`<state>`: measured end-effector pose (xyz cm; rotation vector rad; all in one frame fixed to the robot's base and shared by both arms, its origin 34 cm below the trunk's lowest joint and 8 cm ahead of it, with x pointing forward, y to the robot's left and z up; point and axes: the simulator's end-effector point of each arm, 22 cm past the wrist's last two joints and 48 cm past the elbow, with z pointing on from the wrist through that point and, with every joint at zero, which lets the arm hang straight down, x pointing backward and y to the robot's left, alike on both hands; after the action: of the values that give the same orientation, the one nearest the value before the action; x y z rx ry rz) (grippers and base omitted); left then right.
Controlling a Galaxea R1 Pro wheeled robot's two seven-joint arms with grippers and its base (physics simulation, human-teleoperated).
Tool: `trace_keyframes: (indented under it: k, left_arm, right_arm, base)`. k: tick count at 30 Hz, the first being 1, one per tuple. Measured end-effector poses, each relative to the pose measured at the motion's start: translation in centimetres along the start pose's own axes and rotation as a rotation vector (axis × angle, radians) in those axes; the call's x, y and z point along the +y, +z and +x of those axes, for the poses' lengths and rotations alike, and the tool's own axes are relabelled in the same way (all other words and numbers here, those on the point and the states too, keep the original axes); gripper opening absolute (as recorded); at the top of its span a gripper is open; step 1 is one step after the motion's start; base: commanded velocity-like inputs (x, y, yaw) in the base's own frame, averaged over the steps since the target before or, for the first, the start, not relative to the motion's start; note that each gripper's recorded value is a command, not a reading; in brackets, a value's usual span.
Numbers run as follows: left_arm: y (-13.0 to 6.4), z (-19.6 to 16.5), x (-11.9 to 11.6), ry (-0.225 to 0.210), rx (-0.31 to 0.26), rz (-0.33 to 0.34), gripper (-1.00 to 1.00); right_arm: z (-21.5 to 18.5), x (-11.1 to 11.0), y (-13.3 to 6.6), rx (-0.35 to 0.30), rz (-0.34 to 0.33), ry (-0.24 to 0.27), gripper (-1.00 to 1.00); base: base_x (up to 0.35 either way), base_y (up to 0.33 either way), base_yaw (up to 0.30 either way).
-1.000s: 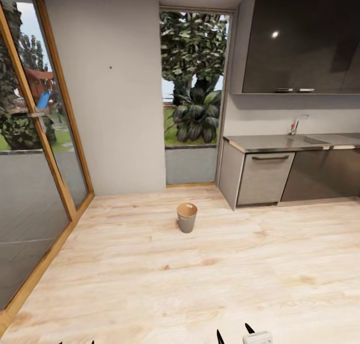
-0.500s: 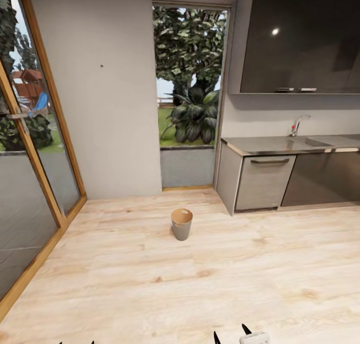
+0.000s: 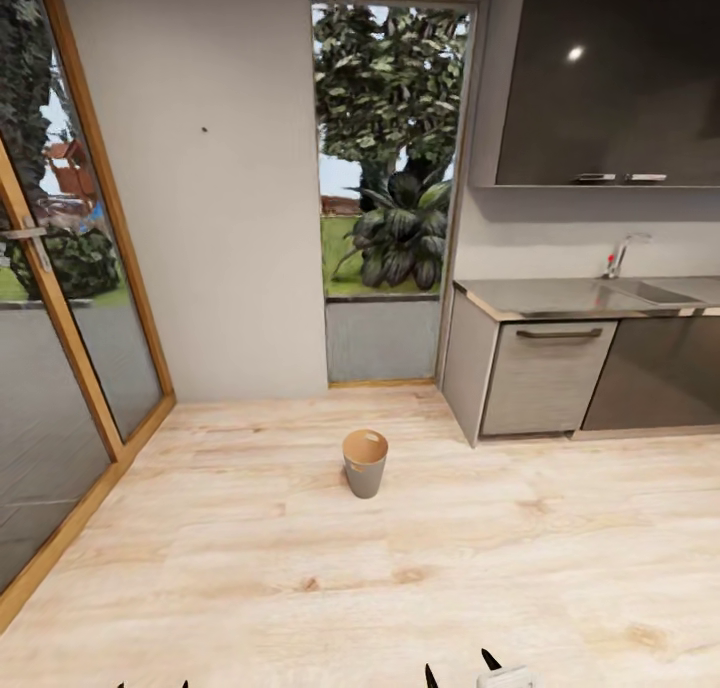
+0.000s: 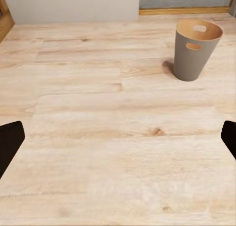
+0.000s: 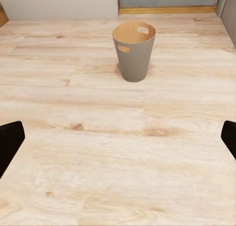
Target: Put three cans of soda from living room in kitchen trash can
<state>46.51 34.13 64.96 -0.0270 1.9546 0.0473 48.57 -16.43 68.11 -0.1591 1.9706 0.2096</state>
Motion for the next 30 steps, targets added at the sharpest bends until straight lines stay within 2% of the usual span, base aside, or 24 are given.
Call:
trace_keyframes:
  k: [7, 25, 30]
  left_arm:
    - [0.0, 0.0, 0.4, -0.001, 0.003, -0.004, 1.0]
    - [0.0, 0.2, 0.5, 0.0, 0.008, -0.004, 1.0]
    - [-0.4, 1.5, 0.6, -0.002, 0.038, -0.007, 1.0]
  right_arm:
    - [0.0, 0.0, 0.0, 0.0, 0.0, 0.0, 1.0]
    - [0.3, -0.1, 0.0, 0.007, 0.003, 0.001, 1.0]
    - [0.4, -0.1, -0.1, 0.007, 0.002, 0.001, 1.0]
  base:
    - [0.274, 0.113, 0.008]
    - [0.211, 0.256, 0.0]
    - [0.295, 0.162, 0.0]
